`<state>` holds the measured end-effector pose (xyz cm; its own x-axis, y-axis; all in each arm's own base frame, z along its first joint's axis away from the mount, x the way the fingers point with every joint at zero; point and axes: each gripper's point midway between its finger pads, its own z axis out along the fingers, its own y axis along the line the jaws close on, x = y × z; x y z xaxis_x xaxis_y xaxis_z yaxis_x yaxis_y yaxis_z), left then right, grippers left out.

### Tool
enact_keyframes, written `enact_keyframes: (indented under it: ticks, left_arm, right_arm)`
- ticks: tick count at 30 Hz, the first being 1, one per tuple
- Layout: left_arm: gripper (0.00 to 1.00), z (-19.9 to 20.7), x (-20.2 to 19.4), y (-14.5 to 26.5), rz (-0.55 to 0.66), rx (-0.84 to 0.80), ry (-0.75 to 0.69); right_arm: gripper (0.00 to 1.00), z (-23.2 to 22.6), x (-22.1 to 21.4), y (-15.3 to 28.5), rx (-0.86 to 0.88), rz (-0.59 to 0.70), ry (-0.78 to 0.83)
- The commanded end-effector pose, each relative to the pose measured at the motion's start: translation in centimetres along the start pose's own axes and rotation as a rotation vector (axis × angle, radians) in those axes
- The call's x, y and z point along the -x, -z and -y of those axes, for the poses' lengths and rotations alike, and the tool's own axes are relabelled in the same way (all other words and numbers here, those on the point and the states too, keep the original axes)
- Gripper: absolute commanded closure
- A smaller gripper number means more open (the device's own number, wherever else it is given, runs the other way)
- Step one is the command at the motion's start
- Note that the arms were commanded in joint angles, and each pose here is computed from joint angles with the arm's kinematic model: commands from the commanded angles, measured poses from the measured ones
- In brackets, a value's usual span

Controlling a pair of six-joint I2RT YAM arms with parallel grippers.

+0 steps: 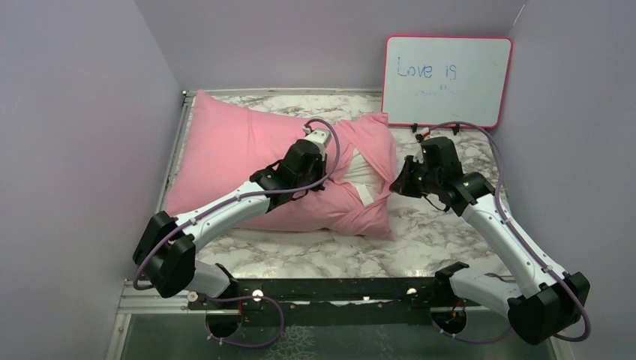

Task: Remove the pillowcase from the pillow
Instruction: Remove the pillow from the pillowcase.

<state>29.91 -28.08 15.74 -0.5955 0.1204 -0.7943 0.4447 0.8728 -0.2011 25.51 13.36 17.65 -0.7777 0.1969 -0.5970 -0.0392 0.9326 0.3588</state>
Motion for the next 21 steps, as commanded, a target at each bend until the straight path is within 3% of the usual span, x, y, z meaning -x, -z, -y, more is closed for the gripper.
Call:
enact_keyframes:
  ticks: [1,5,8,10,14,17,21]
  left_arm:
    - [1.00,-9.4,-6.7,2.7,-0.249,0.295,-0.045]
    - [1.00,-6.9,-5.2,2.3,-0.228,0.160,-0.030]
    - [0.98,-2.7,-3.2,2.3,-0.190,-0.055,-0.010]
    - [0.77,0.0,-1.0,2.9,-0.128,-0.177,0.010]
    - [0.49,4.5,2.6,4.0,-0.029,-0.301,-0.025]
    - [0.39,7.8,3.6,4.3,-0.008,-0.358,-0.100]
    - [0.35,11.0,2.7,3.3,-0.051,-0.393,-0.159]
  right_arm:
    - [0.97,0.0,-2.5,0.8,0.066,-0.092,0.052]
    - [0.99,0.8,-3.5,0.1,0.030,-0.124,0.021]
    - [0.99,2.2,-3.0,0.0,-0.048,-0.089,0.012]
    - [0.99,2.5,-2.8,0.0,-0.071,-0.071,0.003]
    - [0.99,2.3,-3.1,-0.2,-0.054,-0.070,-0.028]
    - [0.99,1.8,-3.5,-0.5,-0.026,-0.075,-0.057]
    - [0.99,1.5,-3.9,-0.7,-0.006,-0.080,-0.080]
